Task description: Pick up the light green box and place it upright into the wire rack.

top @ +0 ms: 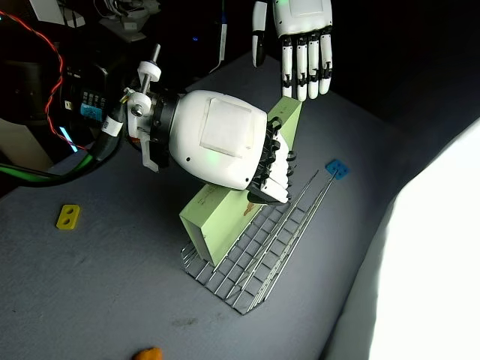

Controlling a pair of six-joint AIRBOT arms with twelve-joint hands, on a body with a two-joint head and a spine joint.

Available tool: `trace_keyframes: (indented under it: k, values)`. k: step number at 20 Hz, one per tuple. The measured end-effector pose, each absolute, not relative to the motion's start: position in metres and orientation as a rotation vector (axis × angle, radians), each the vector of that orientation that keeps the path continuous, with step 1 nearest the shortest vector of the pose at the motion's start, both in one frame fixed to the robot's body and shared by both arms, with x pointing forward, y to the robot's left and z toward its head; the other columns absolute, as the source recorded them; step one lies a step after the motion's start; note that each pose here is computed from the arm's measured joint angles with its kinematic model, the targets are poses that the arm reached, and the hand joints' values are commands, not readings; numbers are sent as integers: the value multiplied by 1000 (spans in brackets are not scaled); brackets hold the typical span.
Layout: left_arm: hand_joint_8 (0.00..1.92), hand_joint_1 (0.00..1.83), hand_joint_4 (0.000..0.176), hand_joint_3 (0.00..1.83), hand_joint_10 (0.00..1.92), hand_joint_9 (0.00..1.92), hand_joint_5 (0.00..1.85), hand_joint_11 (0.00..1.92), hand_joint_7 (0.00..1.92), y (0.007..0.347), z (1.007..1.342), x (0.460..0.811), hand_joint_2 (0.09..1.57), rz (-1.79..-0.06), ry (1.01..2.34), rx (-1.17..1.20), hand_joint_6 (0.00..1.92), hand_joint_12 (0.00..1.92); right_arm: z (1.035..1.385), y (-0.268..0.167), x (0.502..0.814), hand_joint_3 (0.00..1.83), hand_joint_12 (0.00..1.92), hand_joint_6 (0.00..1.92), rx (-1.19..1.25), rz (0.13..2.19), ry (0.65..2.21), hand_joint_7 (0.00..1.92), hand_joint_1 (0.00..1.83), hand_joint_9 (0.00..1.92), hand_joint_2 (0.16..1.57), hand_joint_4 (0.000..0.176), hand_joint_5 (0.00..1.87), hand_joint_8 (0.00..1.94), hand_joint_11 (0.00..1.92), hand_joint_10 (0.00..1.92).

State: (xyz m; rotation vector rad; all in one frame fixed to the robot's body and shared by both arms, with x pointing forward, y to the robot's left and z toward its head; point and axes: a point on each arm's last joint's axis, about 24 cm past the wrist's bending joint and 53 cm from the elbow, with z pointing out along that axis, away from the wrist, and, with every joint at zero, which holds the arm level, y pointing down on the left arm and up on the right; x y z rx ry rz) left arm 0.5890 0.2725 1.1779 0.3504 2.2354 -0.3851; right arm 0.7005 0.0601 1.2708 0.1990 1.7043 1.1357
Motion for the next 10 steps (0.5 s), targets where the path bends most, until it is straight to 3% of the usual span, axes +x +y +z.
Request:
trace_keyframes:
  k: [2, 4, 5, 6, 7, 8, 9, 10]
  values:
    - [2, 354, 35, 0, 9, 292, 303, 0, 339, 272, 1178, 589, 1272, -385, 2235, 350, 6, 684, 1262, 59, 705, 0, 1883, 783, 206, 1124, 1720, 886, 1238, 664, 1132, 0, 1035, 1337, 570, 1538]
    - [0, 348, 32, 1, 0, 258, 285, 0, 302, 273, 1178, 589, 1279, -385, 2235, 350, 0, 616, 1254, 55, 712, 4, 1894, 851, 214, 1104, 1727, 854, 1228, 631, 1147, 0, 995, 1386, 564, 1580]
    - [5, 387, 38, 0, 0, 256, 274, 0, 313, 272, 1178, 589, 1273, -385, 2235, 350, 1, 611, 1249, 53, 715, 0, 1800, 862, 219, 1092, 1733, 897, 1227, 685, 1139, 0, 990, 1308, 575, 1474]
    - [8, 364, 36, 2, 13, 289, 268, 0, 325, 272, 1178, 589, 1283, -385, 2235, 350, 0, 611, 1247, 52, 717, 0, 1828, 811, 222, 1085, 1736, 905, 1234, 703, 1130, 0, 1025, 1291, 534, 1428]
    - [5, 455, 30, 0, 18, 323, 256, 0, 329, 272, 1178, 589, 1282, -385, 2235, 350, 2, 727, 1244, 50, 718, 2, 1868, 862, 227, 1082, 1739, 872, 1224, 659, 1142, 0, 1001, 1330, 501, 1456]
    - [8, 503, 32, 7, 14, 327, 233, 0, 344, 272, 1178, 589, 1303, -385, 2235, 350, 1, 733, 1244, 50, 719, 5, 1910, 859, 227, 1082, 1739, 822, 1225, 595, 1155, 0, 997, 1412, 479, 1600]
    - [4, 550, 36, 1, 15, 348, 239, 0, 331, 272, 1178, 589, 1292, -385, 2236, 351, 3, 787, 1244, 50, 719, 1, 1919, 837, 226, 1082, 1739, 833, 1230, 604, 1151, 0, 1009, 1403, 494, 1580]
    - [1, 489, 38, 0, 5, 298, 222, 0, 290, 272, 1178, 589, 1288, -385, 2235, 350, 1, 712, 1244, 50, 719, 2, 1921, 871, 226, 1083, 1739, 855, 1231, 633, 1156, 0, 968, 1402, 528, 1578]
